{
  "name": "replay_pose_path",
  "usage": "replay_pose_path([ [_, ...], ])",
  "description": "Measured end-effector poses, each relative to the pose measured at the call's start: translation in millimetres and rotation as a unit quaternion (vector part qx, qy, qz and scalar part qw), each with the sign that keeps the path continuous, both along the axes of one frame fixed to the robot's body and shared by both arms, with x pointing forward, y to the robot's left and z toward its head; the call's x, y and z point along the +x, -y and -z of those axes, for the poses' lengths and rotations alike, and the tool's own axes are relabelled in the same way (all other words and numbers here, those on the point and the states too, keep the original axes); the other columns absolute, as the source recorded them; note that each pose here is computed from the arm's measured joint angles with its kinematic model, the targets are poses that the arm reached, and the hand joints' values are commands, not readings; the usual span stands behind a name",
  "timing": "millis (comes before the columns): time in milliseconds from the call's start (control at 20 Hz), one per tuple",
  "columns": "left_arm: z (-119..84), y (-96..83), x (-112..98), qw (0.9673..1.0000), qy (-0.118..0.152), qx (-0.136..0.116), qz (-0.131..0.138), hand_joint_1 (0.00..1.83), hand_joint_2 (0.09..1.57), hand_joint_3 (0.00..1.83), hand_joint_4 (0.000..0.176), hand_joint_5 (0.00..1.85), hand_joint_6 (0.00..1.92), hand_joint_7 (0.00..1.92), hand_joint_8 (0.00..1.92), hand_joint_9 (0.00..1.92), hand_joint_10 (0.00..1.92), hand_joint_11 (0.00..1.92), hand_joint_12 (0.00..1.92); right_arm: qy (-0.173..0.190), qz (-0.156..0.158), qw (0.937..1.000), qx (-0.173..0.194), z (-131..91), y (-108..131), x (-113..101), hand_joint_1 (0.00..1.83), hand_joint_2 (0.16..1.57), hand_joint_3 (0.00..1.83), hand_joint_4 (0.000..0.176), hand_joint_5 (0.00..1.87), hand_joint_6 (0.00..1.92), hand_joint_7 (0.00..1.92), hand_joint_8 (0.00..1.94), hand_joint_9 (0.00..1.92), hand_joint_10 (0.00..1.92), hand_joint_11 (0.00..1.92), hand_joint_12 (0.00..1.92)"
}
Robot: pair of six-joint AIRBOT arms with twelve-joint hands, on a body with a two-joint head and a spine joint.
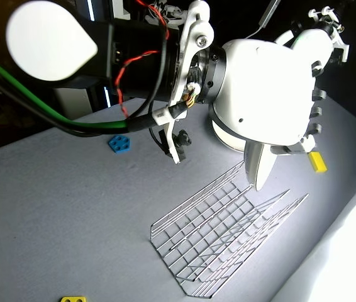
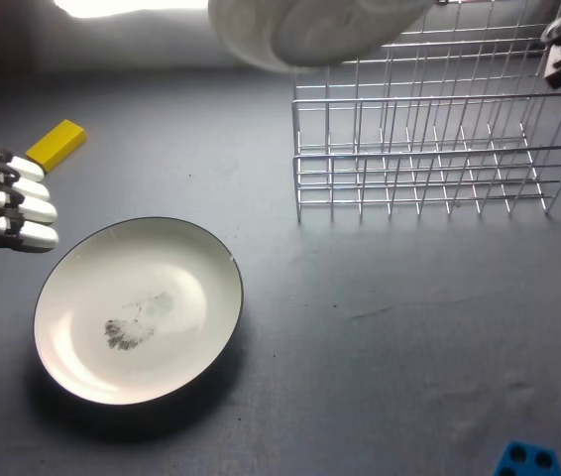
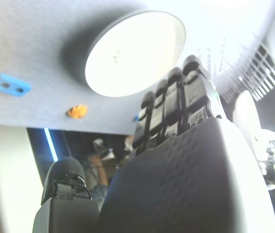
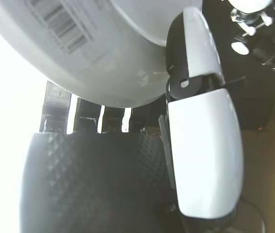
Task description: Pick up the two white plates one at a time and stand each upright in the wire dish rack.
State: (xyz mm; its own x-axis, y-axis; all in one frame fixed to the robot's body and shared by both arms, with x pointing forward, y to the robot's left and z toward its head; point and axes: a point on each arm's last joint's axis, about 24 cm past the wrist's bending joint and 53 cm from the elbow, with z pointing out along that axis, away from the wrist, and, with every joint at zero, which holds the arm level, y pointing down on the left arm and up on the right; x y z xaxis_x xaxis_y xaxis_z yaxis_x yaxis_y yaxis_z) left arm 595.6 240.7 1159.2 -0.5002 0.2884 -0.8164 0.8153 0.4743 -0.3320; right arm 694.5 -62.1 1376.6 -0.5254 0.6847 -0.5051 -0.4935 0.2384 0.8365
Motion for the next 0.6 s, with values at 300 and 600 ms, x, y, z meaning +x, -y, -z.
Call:
replay_pose_path([
  [300, -3, 10.8, 2, 0.9999, 0.006, -0.007, 0.011, 0.0, 1.09, 0.0, 0.0, 0.0, 0.0, 0.01, 0.0, 0.0, 0.0, 0.0, 0.0, -0.036, 0.056, 0.997, -0.038, 22, 24, 19, 1.21, 1.12, 0.0, 0.029, 0.97, 1.04, 1.01, 0.91, 1.2, 0.01, 0.72, 1.09],
  [600, -5, 16.3, 8, 0.9998, 0.013, -0.011, 0.014, 0.0, 1.09, 0.0, 0.0, 0.0, 0.0, 0.0, 0.0, 0.0, 0.0, 0.0, 0.0, -0.041, 0.067, 0.996, -0.041, 26, 33, 22, 1.21, 1.13, 0.0, 0.028, 0.95, 1.07, 0.98, 0.95, 1.18, 0.01, 0.66, 1.11],
])
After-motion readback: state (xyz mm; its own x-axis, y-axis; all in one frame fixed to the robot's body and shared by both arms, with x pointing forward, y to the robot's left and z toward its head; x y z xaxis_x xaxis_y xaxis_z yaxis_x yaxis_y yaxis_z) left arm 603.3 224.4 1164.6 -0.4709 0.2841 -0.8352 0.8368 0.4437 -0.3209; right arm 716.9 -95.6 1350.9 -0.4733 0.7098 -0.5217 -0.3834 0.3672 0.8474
